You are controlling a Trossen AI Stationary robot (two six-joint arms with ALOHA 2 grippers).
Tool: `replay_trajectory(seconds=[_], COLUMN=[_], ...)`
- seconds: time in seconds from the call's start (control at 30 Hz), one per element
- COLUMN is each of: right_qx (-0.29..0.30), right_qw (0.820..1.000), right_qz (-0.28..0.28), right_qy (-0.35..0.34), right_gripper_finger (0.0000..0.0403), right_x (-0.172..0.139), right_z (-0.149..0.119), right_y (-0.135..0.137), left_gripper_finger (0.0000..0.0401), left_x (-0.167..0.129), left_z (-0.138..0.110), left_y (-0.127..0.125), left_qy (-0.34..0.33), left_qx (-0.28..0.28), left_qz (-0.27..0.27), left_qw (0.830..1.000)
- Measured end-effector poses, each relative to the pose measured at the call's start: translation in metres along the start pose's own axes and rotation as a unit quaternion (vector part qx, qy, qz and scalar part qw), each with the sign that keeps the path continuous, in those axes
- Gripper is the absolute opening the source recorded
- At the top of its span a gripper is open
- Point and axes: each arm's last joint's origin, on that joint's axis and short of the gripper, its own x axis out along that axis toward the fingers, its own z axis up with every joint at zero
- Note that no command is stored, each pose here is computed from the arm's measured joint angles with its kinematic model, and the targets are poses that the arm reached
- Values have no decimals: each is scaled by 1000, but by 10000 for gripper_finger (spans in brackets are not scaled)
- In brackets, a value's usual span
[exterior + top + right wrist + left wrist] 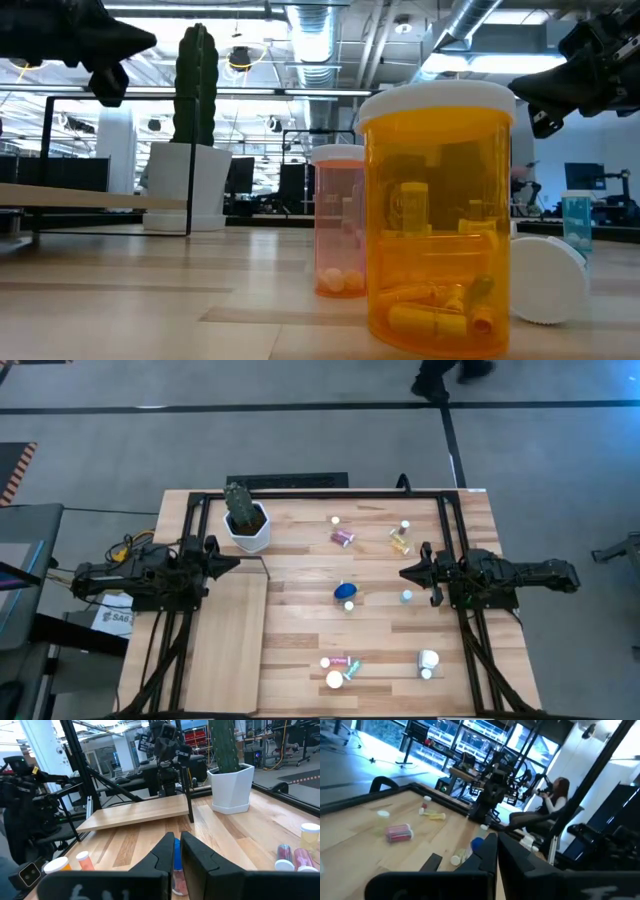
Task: Pick and place medicine bottles onto shelf by color
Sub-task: Put the blue pill bottle on the shelf
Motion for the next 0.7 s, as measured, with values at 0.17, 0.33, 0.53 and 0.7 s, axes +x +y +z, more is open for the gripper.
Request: replay_trajectory(seconds=[0.17, 0.33, 0.53, 0.7], right_qx=[0, 0, 0, 0], right_qw=[1000, 1000, 1000, 1000], right_qz=[0, 0, 0, 0], right_qy=[0, 0, 0, 0], right_gripper_finger=[56, 56, 56, 56], right_x=[0, 0, 0, 0], right_z=[0, 0, 0, 0], right_y=[0, 0, 0, 0], left_gripper_finger=[0, 0, 0, 0], left_x=[0, 0, 0, -1], left_z=[0, 2, 8, 13], left_y=[2, 0, 0, 0], left_qy=[-9, -18, -64, -107], left_qx=[1, -64, -170, -215], left_qz=[25, 13, 31, 37], left_qw=[1000, 998, 983, 970])
